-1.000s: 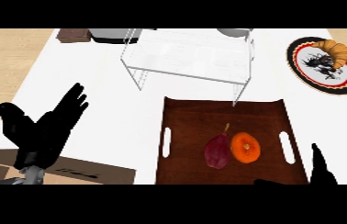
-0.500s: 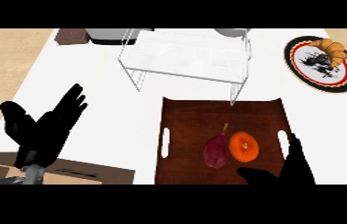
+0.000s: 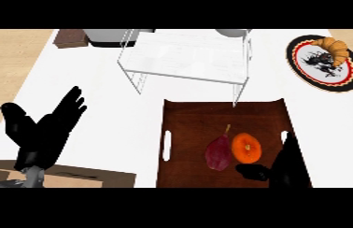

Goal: Pick the squash from the tray and place it in the tiered shelf

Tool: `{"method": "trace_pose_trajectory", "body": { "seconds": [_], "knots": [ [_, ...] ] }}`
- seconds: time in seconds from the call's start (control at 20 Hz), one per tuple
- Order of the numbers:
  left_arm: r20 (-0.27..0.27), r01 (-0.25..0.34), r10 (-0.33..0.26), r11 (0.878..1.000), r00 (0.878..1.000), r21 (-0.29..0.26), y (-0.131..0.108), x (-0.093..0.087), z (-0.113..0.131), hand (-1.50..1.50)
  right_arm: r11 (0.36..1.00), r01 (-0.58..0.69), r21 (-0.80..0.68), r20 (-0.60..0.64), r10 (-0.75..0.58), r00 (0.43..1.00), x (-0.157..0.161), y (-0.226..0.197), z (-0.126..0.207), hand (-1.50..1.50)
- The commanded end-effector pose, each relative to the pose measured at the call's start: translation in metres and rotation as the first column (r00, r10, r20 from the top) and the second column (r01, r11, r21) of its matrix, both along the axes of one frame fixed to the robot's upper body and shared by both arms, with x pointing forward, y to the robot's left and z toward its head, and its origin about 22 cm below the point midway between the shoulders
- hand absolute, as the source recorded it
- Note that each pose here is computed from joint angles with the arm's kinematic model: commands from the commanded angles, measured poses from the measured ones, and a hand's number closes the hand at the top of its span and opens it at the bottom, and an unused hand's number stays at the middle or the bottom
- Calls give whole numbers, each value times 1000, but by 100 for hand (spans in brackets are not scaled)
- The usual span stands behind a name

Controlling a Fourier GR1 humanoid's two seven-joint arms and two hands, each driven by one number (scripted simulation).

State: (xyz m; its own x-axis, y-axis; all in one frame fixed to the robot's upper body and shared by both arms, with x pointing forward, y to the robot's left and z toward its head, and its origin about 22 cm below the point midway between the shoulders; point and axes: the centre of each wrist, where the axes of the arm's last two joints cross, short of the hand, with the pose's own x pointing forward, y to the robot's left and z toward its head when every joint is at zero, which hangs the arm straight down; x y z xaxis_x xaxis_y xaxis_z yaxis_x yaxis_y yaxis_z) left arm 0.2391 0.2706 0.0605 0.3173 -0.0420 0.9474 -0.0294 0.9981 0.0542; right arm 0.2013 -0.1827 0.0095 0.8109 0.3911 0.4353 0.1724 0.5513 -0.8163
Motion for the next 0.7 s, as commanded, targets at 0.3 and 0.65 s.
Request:
{"method": "trace_pose_trajectory", "body": {
  "seconds": [0.3, 0.65],
  "knots": [
    [-140, -35, 36, 999, 990, 11, 4, -17, -48, 0, 994, 107, -15, -31, -107, 994, 19, 3, -6, -150],
    [-127, -50, 52, 999, 991, 13, 11, -8, -47, 0, 998, 61, -2, -30, -61, 998, 33, 7, -14, -150]
  ]
}}
